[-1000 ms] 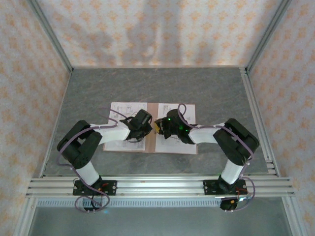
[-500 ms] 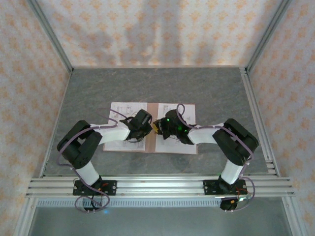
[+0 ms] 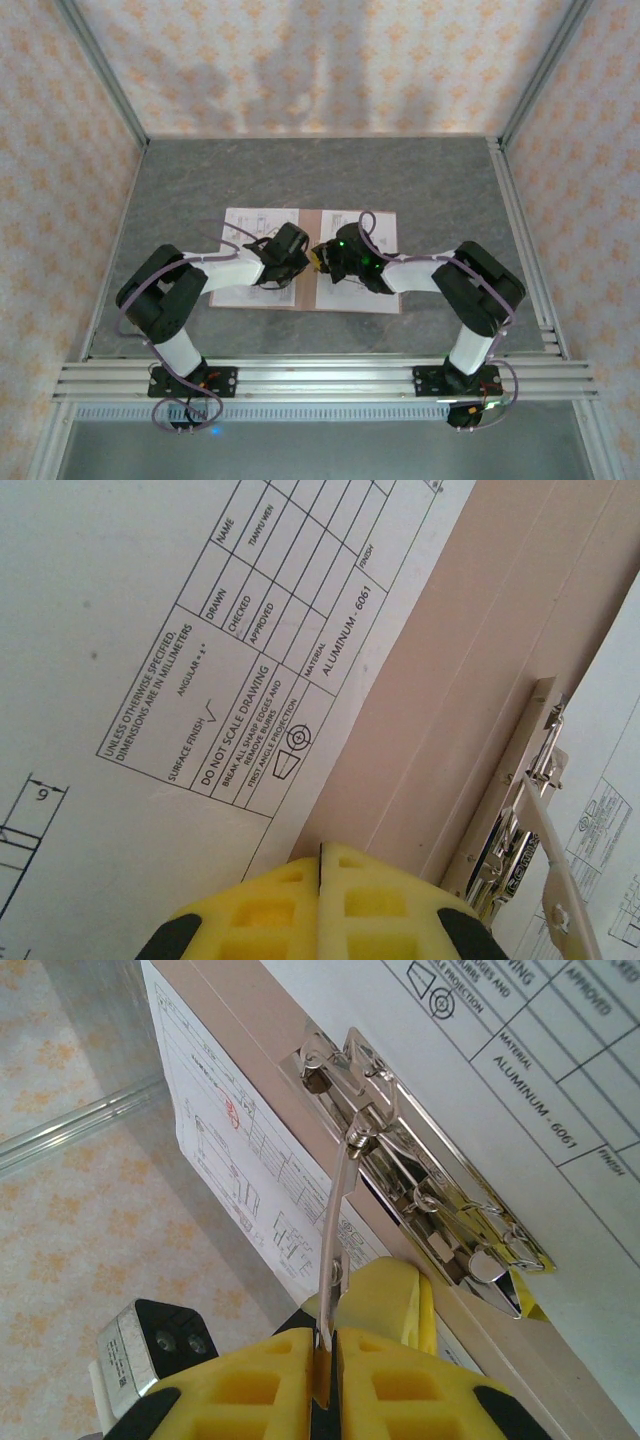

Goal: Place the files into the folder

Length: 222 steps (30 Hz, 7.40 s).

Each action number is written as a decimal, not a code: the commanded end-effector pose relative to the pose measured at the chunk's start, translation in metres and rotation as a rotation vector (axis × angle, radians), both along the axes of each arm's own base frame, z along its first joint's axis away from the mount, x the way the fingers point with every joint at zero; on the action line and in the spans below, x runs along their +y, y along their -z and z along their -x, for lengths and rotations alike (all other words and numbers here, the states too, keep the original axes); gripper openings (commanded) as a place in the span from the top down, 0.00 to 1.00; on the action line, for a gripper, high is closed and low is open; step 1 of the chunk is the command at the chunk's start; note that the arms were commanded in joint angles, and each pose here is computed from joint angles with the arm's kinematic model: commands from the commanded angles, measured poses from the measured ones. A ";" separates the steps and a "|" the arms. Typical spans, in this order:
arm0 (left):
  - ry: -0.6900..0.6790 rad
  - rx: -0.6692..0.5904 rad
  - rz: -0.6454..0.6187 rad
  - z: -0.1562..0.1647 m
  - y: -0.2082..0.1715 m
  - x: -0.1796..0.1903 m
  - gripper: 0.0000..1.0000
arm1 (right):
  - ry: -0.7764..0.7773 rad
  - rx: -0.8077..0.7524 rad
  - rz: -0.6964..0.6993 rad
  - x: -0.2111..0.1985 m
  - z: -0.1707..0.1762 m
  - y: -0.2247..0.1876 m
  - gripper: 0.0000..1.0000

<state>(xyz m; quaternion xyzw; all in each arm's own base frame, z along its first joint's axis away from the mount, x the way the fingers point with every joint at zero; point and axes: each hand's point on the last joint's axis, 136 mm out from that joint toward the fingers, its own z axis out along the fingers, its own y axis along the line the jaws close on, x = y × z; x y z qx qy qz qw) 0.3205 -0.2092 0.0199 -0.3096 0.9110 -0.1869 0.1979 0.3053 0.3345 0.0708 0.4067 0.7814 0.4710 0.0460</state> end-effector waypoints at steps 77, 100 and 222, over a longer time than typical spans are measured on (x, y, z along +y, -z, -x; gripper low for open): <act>-0.100 0.061 -0.031 0.013 0.030 0.021 1.00 | -0.048 0.210 0.489 -0.085 0.060 0.119 1.00; -0.131 0.078 -0.051 0.019 0.036 0.032 1.00 | -0.114 0.241 0.604 -0.100 0.064 0.131 1.00; -0.158 0.129 -0.266 0.071 -0.058 0.194 0.45 | -0.362 0.018 0.727 -0.099 -0.016 0.031 0.90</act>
